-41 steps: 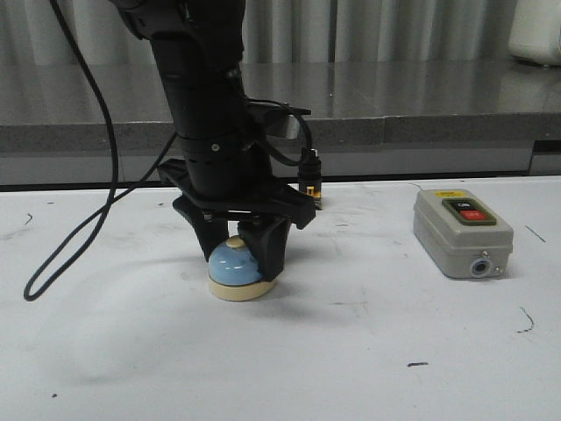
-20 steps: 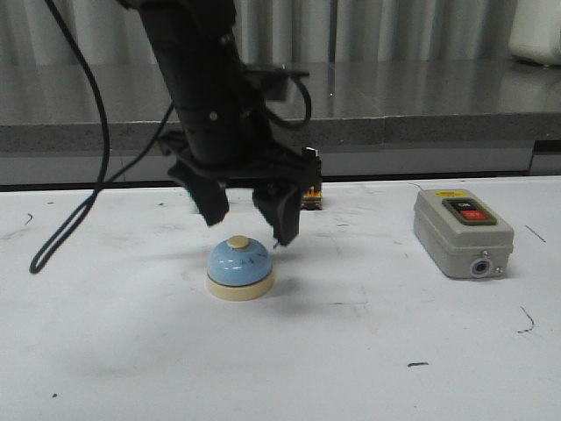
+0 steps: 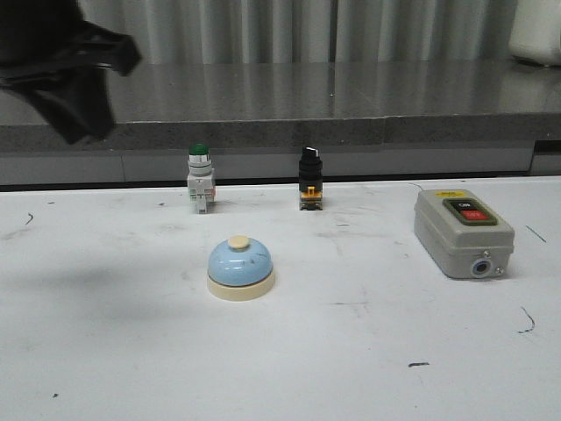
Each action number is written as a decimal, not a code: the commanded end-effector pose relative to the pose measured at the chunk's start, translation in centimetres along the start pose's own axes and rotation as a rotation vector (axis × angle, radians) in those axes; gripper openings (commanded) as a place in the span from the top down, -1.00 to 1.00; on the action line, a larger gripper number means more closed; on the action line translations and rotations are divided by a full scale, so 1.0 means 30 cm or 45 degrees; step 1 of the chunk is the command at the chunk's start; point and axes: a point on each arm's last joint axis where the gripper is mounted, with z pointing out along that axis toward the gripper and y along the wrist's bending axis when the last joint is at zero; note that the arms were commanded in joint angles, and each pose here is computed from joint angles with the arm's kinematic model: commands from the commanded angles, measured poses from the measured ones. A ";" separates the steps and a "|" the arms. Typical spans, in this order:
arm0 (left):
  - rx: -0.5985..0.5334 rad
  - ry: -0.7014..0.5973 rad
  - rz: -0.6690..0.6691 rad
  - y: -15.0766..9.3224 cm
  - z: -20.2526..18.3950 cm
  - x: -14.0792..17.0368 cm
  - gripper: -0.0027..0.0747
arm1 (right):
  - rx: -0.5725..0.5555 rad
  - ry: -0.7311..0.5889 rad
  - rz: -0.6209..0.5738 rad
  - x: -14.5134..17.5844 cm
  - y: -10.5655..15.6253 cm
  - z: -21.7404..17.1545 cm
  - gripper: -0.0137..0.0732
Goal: Place and press bell with both arms
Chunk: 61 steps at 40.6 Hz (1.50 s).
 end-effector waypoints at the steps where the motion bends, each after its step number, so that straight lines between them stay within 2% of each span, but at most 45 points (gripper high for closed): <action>1: -0.022 -0.204 -0.085 0.045 -0.130 0.025 0.98 | 0.013 -0.131 0.002 -0.059 -0.002 -0.005 0.85; 9: -0.054 -0.405 -0.165 0.073 -0.255 0.181 0.98 | 0.013 -0.131 0.002 -0.059 -0.002 -0.005 0.85; 19: -0.078 -0.850 -0.148 0.046 -0.409 0.414 0.98 | 0.013 -0.130 0.002 -0.059 -0.002 -0.005 0.85; 29: -0.066 -1.171 -0.145 0.021 -0.506 0.610 0.98 | 0.013 -0.129 0.002 -0.059 -0.002 -0.005 0.85; 33: -0.058 -1.251 -0.146 0.015 -0.520 0.662 0.98 | 0.013 -0.130 0.002 -0.059 -0.002 -0.005 0.85; 46: -0.035 -1.331 -0.166 0.010 -0.536 0.692 0.98 | 0.013 -0.066 0.005 -0.092 -0.003 0.035 0.85; 50: -0.035 -1.331 -0.166 0.010 -0.536 0.692 0.98 | 0.005 0.002 0.034 -0.127 -0.002 0.090 0.85; 57: -0.035 -1.331 -0.166 0.010 -0.536 0.692 0.98 | -0.052 0.172 0.184 -0.170 0.015 0.236 0.85; 61: -0.035 -1.331 -0.166 0.010 -0.536 0.692 0.98 | -0.122 0.251 0.180 -0.191 0.048 0.321 0.85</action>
